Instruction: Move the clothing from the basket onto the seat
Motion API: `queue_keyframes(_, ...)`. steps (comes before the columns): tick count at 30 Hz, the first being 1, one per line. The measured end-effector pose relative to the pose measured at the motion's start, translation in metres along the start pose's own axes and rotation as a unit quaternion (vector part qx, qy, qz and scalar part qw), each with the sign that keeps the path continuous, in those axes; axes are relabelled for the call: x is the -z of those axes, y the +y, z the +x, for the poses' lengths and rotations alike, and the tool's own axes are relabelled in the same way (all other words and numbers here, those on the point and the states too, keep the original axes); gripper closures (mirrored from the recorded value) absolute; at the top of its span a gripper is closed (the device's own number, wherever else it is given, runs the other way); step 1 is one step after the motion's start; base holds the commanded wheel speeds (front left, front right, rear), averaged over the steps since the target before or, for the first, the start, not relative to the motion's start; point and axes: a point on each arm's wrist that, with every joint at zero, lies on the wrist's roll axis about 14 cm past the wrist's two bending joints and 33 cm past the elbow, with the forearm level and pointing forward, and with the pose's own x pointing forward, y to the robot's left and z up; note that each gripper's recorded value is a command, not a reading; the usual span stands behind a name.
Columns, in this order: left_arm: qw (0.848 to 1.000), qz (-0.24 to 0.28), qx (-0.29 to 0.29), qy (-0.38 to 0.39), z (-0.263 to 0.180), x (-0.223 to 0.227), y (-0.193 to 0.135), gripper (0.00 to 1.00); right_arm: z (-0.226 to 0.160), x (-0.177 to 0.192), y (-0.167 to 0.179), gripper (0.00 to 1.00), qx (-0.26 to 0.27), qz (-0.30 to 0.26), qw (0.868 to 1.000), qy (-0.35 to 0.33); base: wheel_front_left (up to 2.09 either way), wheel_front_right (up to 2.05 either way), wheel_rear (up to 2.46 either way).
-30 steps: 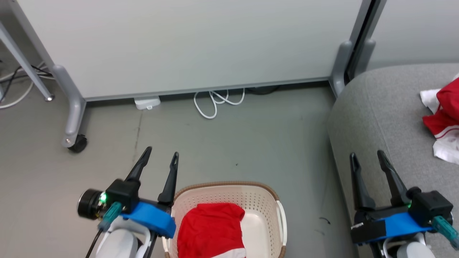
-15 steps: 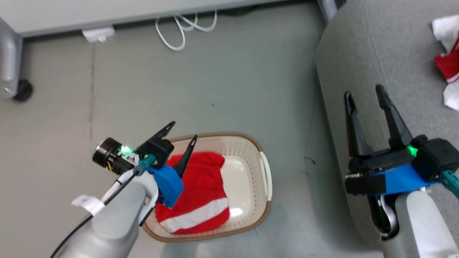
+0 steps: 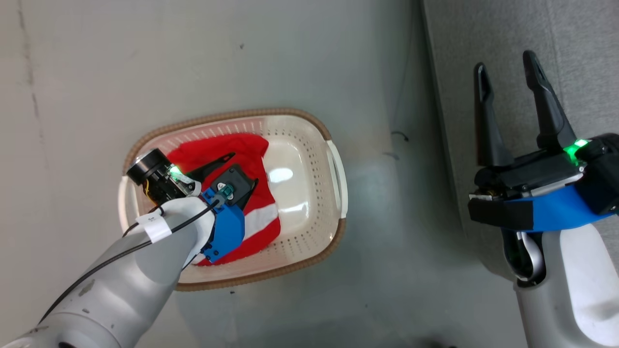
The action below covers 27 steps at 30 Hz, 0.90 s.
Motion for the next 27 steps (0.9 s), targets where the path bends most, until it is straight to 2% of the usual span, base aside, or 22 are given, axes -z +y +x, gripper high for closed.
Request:
queue_keyframes(6, 0.997, 0.008, 0.040, 0.071, 0.026, 0.042, -0.012, 0.00, 0.009, 0.029, -0.005, 0.00, 0.002, -0.004, 1.000, 0.022, 0.00, 0.00, 0.00)
queue_keyframes(15, 0.986, -0.012, 0.070, 0.152, 0.051, 0.089, -0.026, 0.00, 0.011, 0.065, -0.013, 0.00, 0.009, -0.013, 0.998, 0.053, 0.00, 0.00, 0.00)
queue_keyframes(27, 0.972, -0.017, 0.097, 0.214, 0.075, 0.141, -0.035, 0.00, 0.011, 0.092, -0.018, 0.00, 0.011, -0.029, 0.997, 0.070, 0.00, 0.00, 0.00)
